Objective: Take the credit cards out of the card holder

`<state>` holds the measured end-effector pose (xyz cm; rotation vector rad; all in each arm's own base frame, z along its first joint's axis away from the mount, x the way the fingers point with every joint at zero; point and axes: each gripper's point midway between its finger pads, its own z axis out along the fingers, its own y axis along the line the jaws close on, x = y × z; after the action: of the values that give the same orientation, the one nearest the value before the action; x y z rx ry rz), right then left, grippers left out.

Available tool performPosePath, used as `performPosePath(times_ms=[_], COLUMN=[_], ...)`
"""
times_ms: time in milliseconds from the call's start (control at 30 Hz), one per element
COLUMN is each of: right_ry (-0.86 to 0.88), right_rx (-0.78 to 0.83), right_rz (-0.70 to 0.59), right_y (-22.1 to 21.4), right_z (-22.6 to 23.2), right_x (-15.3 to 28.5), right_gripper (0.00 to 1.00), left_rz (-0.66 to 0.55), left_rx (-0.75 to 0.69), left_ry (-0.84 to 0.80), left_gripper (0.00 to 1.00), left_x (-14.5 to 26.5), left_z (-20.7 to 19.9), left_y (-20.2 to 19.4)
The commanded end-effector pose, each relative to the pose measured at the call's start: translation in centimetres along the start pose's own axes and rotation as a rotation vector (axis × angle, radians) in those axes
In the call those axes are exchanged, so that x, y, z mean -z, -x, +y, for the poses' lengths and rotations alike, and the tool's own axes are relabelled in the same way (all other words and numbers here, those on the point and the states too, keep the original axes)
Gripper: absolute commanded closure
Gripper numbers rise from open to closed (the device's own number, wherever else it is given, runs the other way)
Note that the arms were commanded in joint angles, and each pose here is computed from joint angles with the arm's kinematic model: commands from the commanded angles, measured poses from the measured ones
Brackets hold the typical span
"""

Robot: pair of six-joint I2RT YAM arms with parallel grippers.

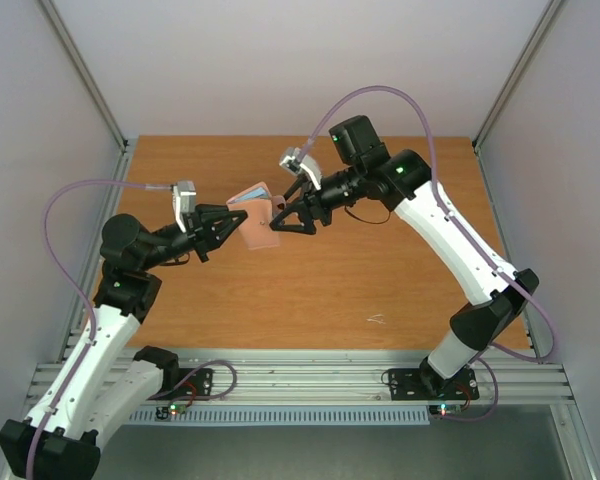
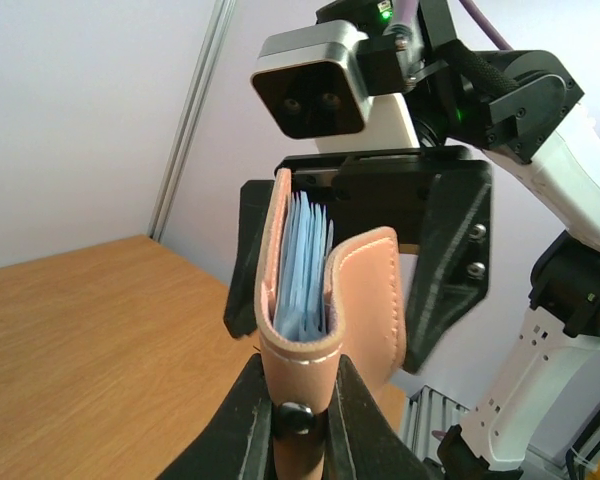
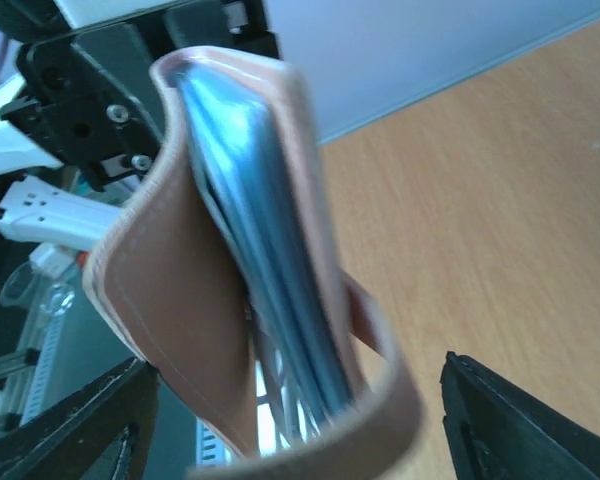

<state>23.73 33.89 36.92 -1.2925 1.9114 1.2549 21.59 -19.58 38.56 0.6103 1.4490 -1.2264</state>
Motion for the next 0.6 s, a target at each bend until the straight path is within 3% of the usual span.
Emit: performPosePath(times_ms=[0, 100, 233, 567], right_ry=[0.11, 0.103, 0.073, 0.019], right_rx=[0.036, 0.053, -0.043, -0.049], right_rz=[-0.003, -0.006, -0.069, -0.027], right_y=[0.7, 0.2, 0.1, -0.9], right_z=[2.1, 1.7, -1.3, -2.1], right_x=[-2.0, -1.3, 1.1, 1.2], right_gripper=[0.24, 0.31, 0.35, 0.32], left_rz=[-0.036, -0.037, -0.037, -0.036], left_rx=[-0.067, -0.068, -0.078, -0.079], left_ry=[-0.079, -0.085, -0.09, -0.091], left_gripper=[1.0, 1.0, 1.0, 1.0], left_x=[0.0, 0.1, 0.2, 0.1], left_z=[-2.1, -2.2, -2.4, -2.3], left_y=[1.1, 1.2, 1.1, 1.0])
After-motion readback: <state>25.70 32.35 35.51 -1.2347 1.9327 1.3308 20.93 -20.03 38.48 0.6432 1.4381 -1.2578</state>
